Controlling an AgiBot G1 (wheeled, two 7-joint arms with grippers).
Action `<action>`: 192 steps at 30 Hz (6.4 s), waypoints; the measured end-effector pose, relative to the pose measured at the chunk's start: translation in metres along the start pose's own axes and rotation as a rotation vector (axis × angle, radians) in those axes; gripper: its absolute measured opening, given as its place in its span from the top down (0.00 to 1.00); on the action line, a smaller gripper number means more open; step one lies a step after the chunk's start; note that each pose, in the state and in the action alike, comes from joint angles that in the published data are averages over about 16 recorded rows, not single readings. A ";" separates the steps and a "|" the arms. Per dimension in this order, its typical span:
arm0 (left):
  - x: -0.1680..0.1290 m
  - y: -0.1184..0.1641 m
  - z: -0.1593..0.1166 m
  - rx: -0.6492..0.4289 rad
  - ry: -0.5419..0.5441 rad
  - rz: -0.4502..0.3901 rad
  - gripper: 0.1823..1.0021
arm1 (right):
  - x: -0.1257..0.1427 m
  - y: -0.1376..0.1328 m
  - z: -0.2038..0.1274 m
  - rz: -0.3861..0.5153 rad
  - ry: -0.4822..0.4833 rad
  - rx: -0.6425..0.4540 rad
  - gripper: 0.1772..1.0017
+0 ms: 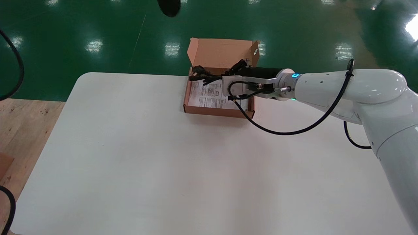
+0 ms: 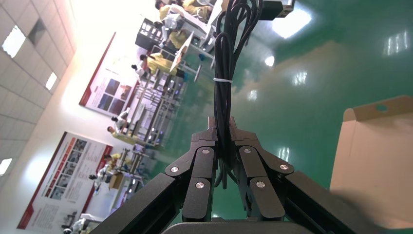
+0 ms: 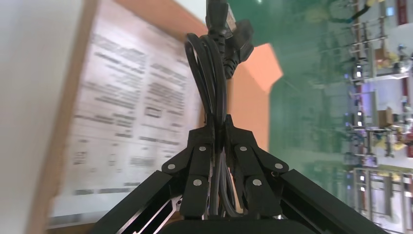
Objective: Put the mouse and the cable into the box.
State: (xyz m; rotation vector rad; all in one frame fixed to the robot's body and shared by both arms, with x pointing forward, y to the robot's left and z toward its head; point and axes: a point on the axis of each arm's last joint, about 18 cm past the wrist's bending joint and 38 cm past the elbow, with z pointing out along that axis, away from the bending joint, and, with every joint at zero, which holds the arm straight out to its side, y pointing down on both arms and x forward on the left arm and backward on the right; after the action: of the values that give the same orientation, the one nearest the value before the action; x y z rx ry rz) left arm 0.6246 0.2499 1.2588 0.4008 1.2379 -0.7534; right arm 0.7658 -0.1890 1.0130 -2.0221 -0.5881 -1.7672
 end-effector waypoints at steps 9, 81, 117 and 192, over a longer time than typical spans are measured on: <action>0.004 -0.003 -0.001 -0.011 0.034 0.012 0.96 | -0.008 -0.003 0.002 0.002 -0.034 0.012 0.95; 0.310 0.073 0.072 -0.264 0.213 -0.931 0.96 | 0.062 0.201 -0.268 0.270 0.140 -0.384 0.00; 0.299 0.066 0.025 -0.096 0.246 -1.125 0.39 | 0.045 0.162 -0.247 0.436 0.174 -0.123 0.00; 0.217 -0.040 -0.219 0.340 0.629 -0.995 0.00 | -0.062 -0.066 -0.301 0.945 -0.326 0.754 0.00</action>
State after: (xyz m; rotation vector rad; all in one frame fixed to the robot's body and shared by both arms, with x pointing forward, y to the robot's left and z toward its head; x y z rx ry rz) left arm 0.4730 0.3004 0.9920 0.2842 1.9289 -1.7961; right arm 0.4733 -0.3015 0.9914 -1.5954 -0.2339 -0.5449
